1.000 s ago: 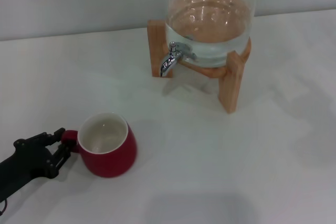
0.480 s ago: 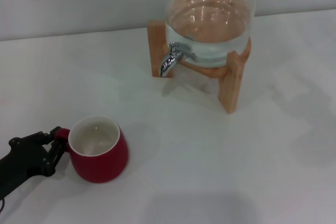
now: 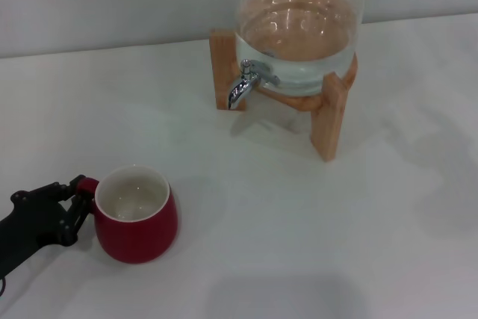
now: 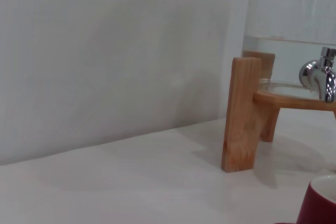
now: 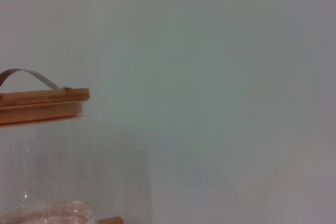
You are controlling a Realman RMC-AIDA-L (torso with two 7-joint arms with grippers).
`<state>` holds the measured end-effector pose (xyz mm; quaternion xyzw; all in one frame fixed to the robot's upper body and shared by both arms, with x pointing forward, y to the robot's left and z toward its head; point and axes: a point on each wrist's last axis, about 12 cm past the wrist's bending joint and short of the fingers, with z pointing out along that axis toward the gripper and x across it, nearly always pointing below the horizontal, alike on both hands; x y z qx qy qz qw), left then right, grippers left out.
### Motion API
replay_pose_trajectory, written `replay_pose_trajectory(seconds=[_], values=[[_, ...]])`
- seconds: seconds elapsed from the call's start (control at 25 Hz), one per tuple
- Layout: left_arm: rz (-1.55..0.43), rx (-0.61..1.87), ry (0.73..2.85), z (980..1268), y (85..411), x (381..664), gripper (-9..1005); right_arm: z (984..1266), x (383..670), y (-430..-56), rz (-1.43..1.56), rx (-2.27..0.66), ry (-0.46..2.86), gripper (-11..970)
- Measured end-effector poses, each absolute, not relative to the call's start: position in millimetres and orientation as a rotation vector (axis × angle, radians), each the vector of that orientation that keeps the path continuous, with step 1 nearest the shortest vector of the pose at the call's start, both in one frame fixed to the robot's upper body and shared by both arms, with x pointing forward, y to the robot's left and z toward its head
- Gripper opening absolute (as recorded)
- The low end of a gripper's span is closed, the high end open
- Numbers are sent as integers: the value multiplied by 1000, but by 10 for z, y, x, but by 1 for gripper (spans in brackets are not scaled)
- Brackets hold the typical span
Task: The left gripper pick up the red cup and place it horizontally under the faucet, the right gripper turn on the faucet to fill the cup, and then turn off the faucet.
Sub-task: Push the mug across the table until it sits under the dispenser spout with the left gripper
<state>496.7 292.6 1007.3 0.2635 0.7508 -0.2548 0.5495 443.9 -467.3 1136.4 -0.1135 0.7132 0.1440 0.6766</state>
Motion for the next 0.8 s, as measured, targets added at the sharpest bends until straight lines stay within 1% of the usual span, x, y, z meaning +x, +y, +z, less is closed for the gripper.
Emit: replay_pose_trajectory(seconds=[0.44,0.8], values=[[-595,589,1749,10126,2911,5047,144,11355,4438,-4669,327,-252,1604,722],[-573,618,1681,10216,2764,5236,144,11348,4436,-4655,332,-252,1602,722]])
